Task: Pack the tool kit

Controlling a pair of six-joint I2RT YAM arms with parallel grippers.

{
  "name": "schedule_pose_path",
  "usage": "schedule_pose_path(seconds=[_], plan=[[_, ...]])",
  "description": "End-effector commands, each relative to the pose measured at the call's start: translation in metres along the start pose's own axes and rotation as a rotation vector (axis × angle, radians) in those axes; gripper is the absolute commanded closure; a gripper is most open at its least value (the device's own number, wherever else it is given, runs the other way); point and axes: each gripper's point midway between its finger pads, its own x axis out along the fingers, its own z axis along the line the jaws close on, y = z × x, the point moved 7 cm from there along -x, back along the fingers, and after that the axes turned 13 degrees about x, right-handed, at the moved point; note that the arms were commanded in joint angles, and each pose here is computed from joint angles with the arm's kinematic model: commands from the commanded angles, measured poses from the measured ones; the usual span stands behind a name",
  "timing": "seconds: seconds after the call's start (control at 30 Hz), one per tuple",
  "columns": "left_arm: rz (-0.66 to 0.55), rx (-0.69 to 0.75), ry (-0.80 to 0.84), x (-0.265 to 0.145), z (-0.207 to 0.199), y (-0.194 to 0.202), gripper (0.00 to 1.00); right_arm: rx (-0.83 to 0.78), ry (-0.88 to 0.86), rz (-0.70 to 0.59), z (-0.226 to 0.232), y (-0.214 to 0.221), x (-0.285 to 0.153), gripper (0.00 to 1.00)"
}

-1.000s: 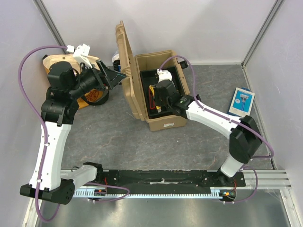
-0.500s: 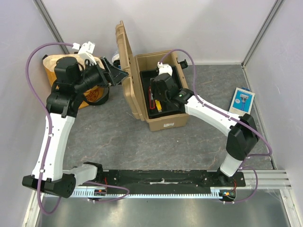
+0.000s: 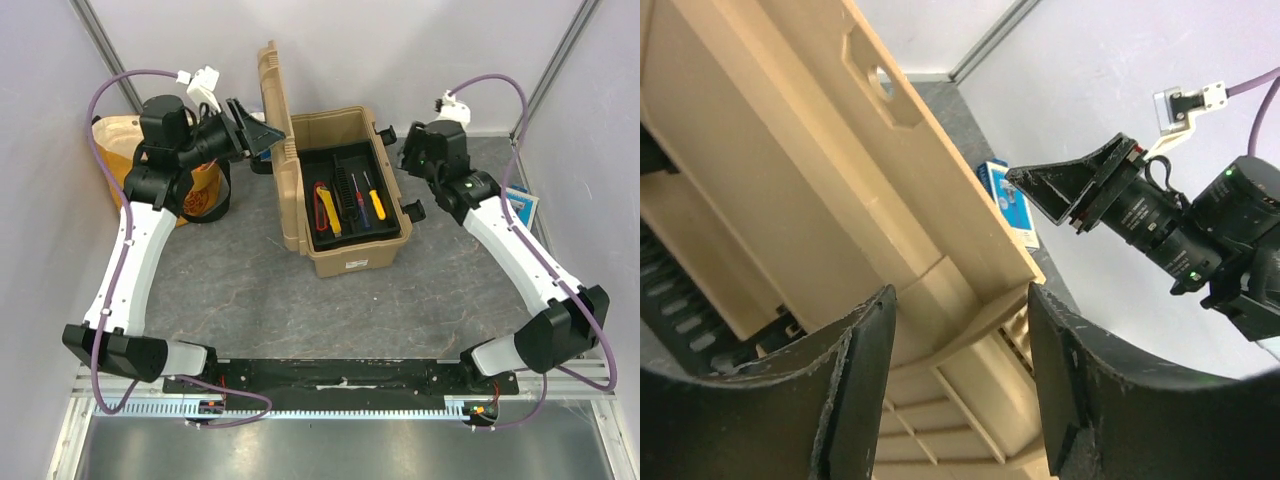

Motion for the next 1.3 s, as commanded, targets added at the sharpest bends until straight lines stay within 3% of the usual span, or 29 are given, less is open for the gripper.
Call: schedule_pose_path(seconds=[0.0,0.37,0.7,0.93,1.07,1.27], plan=[[-0.073,0.01,0.16,0.017,-0.025,-0.025,0.4,0.016,0.083,0.014,-0.04,0.0,0.004,0.41],[0.019,-0.027,0.289,0.073,-0.044,-0.002,0.39,0.241,0.239,0.043,-0.116,0.006,0.012,0.42],[0.107,-0.066,0.331,0.115,-0.054,0.023,0.39,0.38,0.276,0.077,-0.147,0.015,0.008,0.41],[0.124,-0.035,0.44,0.134,-0.092,0.02,0.39,0.535,0.309,0.195,-0.187,0.049,0.016,0.41],[0.149,0.018,0.391,0.138,-0.091,0.031,0.39,0.599,0.287,0.271,-0.2,0.078,0.018,0.41],[0.254,0.201,0.178,0.139,-0.073,0.071,0.38,0.67,0.106,0.381,-0.192,0.107,0.024,0.39]])
